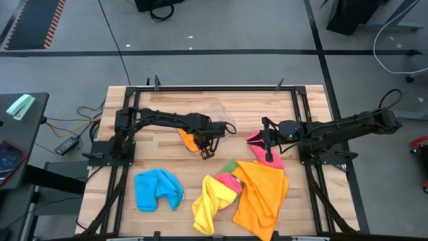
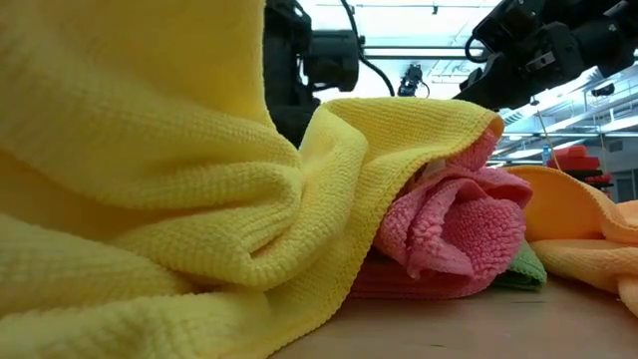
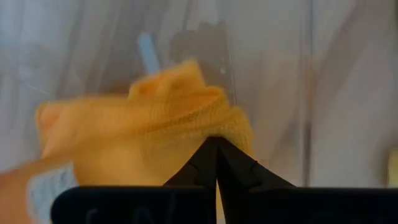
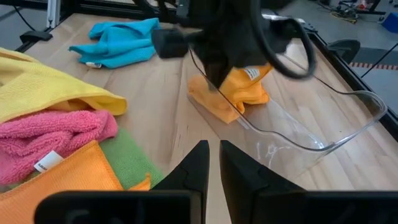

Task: Fold microfiber towels
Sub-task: Put the folded orange microfiber towel into the transparent bin, then fold the orange microfiber towel

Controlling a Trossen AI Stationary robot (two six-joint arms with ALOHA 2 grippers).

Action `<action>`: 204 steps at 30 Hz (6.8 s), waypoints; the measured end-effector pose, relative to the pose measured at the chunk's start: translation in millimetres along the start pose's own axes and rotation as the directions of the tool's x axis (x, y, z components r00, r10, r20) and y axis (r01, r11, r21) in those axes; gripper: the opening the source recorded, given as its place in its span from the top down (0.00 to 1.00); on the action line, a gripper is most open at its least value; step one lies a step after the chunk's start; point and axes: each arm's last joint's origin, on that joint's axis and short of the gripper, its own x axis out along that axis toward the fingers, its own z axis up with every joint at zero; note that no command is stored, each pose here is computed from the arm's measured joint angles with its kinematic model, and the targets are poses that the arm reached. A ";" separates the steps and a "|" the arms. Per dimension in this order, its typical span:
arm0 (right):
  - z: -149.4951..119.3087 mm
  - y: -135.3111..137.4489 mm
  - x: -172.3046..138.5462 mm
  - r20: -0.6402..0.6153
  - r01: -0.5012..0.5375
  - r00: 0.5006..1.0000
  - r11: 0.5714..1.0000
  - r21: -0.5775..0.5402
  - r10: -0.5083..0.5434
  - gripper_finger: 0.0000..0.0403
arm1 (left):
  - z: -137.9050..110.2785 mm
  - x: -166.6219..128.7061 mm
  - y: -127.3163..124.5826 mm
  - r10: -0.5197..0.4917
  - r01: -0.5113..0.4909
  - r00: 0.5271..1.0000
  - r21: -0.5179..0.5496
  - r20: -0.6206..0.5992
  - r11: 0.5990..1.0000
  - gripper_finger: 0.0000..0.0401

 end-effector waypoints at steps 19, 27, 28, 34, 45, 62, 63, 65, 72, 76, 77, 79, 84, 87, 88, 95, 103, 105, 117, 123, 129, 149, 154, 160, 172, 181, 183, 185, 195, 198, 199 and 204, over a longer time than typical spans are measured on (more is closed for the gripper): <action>0.1 0.5 0.9 0.000 -0.006 1.000 1.000 0.001 0.006 0.89 | -1.1 -8.0 3.3 0.037 0.018 0.996 0.617 -0.076 0.787 0.94; -0.3 0.5 0.9 -0.003 -0.006 1.000 1.000 -0.007 0.006 0.89 | 6.7 8.0 12.2 0.040 0.027 0.996 0.713 -0.076 0.700 0.98; -0.3 0.6 0.9 -0.003 -0.006 1.000 1.000 -0.007 0.006 0.89 | 6.8 8.2 13.3 0.041 0.027 0.996 0.706 -0.079 0.708 0.97; 0.1 0.6 0.9 0.001 -0.006 1.000 1.000 -0.007 0.006 0.89 | 6.0 -6.1 14.1 0.030 0.023 0.997 0.629 -0.073 0.777 0.98; 0.9 0.8 0.9 0.010 -0.016 1.000 1.000 -0.003 0.016 0.89 | 14.0 -5.1 50.4 -0.011 0.005 0.996 -0.081 -0.083 0.997 0.98; 0.7 0.9 0.9 0.008 -0.017 1.000 1.000 -0.002 0.017 0.89 | 26.6 8.3 46.7 -0.053 0.042 0.988 -0.075 -0.144 0.996 0.95; 0.8 0.9 0.9 0.008 -0.017 1.000 1.000 -0.001 0.017 0.89 | 28.6 -2.0 45.0 -0.043 0.034 0.991 -0.072 -0.124 0.997 0.95; 0.7 0.9 0.9 0.008 -0.017 1.000 1.000 0.000 0.017 0.89 | 30.6 -18.4 42.1 -0.006 -0.001 0.995 -0.073 -0.095 0.997 0.94; 0.3 1.5 0.9 0.005 -0.036 0.999 0.999 0.000 0.036 0.89 | 20.6 -27.9 49.9 0.132 -0.143 0.973 -0.048 -0.192 0.988 0.98; 0.4 1.5 0.9 0.006 -0.036 0.999 0.999 0.000 0.036 0.89 | 10.9 -10.5 63.1 0.142 -0.164 0.954 -0.064 -0.264 0.984 0.96; 0.5 1.5 0.9 0.007 -0.036 0.999 0.999 0.000 0.036 0.89 | 8.6 -4.8 67.0 0.141 -0.167 0.951 -0.072 -0.274 0.983 0.95; 0.9 1.5 0.9 0.011 -0.036 0.999 0.999 0.000 0.036 0.89 | 5.3 9.4 74.3 0.135 -0.162 0.954 -0.081 -0.267 0.983 0.95; 0.9 1.5 0.9 0.011 -0.036 0.999 0.999 0.000 0.036 0.89 | 1.4 26.9 84.5 0.129 -0.154 0.961 -0.088 -0.245 0.984 0.98; 0.9 1.5 0.9 0.012 -0.035 0.999 0.999 -0.003 0.035 0.89 | 2.8 17.5 81.9 0.132 -0.156 0.953 -0.068 -0.271 0.985 0.97; 1.1 1.4 0.9 0.012 -0.035 0.999 0.999 -0.003 0.035 0.89 | 4.7 10.6 80.5 0.133 -0.157 0.951 -0.066 -0.277 0.985 0.96; 0.9 1.5 1.0 0.011 -0.036 0.999 0.999 -0.001 0.036 0.89 | 27.9 -34.3 60.6 0.124 -0.131 0.981 -0.039 -0.152 0.991 0.96; 0.1 1.5 1.0 0.002 -0.036 0.999 0.999 0.000 0.036 0.89 | 32.2 -21.1 49.1 0.076 -0.072 0.987 0.028 -0.139 0.997 0.98; 0.0 1.5 1.0 0.002 -0.036 0.999 0.999 0.000 0.036 0.89 | 31.5 -11.9 45.0 -0.005 0.012 0.990 0.050 -0.143 0.999 0.96; 0.2 1.5 1.0 0.003 -0.036 0.999 0.999 0.000 0.036 0.89 | 20.8 13.4 38.9 -0.074 0.089 0.984 0.089 -0.159 0.992 0.97; 0.7 1.4 1.0 0.008 -0.035 0.999 0.999 -0.003 0.035 0.89 | 24.7 -17.8 34.2 -0.061 0.072 0.991 0.091 -0.122 0.993 0.97; 0.3 1.3 1.0 0.005 -0.035 0.999 0.999 -0.014 0.035 0.89 | 18.8 -30.4 14.2 -0.152 0.176 0.971 0.120 -0.184 0.977 0.98; 1.0 1.2 1.0 0.012 -0.034 0.999 0.999 -0.002 0.034 0.89 | 12.5 -17.5 7.2 -0.104 0.134 0.974 0.141 -0.203 0.981 0.98; 1.0 1.2 1.0 0.011 -0.034 0.999 0.999 -0.001 0.034 0.89 | 20.1 -41.3 2.9 -0.056 0.081 0.987 0.164 -0.153 0.983 0.97; 0.9 1.3 1.0 0.011 -0.035 0.999 0.999 -0.001 0.035 0.89 | 14.2 -31.0 13.3 0.029 0.002 0.980 0.159 -0.195 0.987 0.98; 1.0 1.3 1.0 0.012 -0.035 0.999 0.999 -0.002 0.035 0.89 | 7.9 20.4 25.6 0.013 0.009 0.991 0.167 -0.130 0.986 0.97; 0.7 1.5 1.0 0.008 -0.036 0.999 0.999 0.001 0.036 0.89 | 23.9 -32.8 12.8 0.008 0.010 0.995 0.173 -0.104 0.985 0.95; 0.4 1.5 1.0 0.006 -0.036 0.999 0.999 0.000 0.036 0.89 | 24.8 -45.3 5.1 0.005 0.014 0.995 0.191 -0.097 0.982 0.93; -0.1 1.6 1.0 0.000 -0.037 0.999 0.999 0.000 0.037 0.89 | 21.8 -58.0 -5.0 0.009 0.016 0.994 0.215 -0.112 0.977 0.93; -0.8 1.6 1.0 -0.007 -0.037 0.999 0.999 -0.003 0.037 0.89 | -19.7 -111.2 -69.2 0.059 -0.056 0.998 0.261 -0.002 0.964 0.95; -0.7 1.6 1.0 -0.006 -0.037 0.999 0.999 -0.003 0.037 0.89 | -34.5 -113.1 -96.4 0.044 -0.045 0.999 0.266 0.011 0.963 0.91; -0.7 1.6 1.0 -0.006 -0.037 0.999 0.999 -0.003 0.037 0.89 | -39.7 -113.2 -104.9 0.045 -0.047 0.999 0.284 0.014 0.958 0.91; 0.4 1.4 0.9 0.005 -0.035 0.999 0.999 -0.003 0.035 0.89 | -56.2 -105.3 -136.8 0.182 -0.216 0.975 0.345 0.130 0.913 0.91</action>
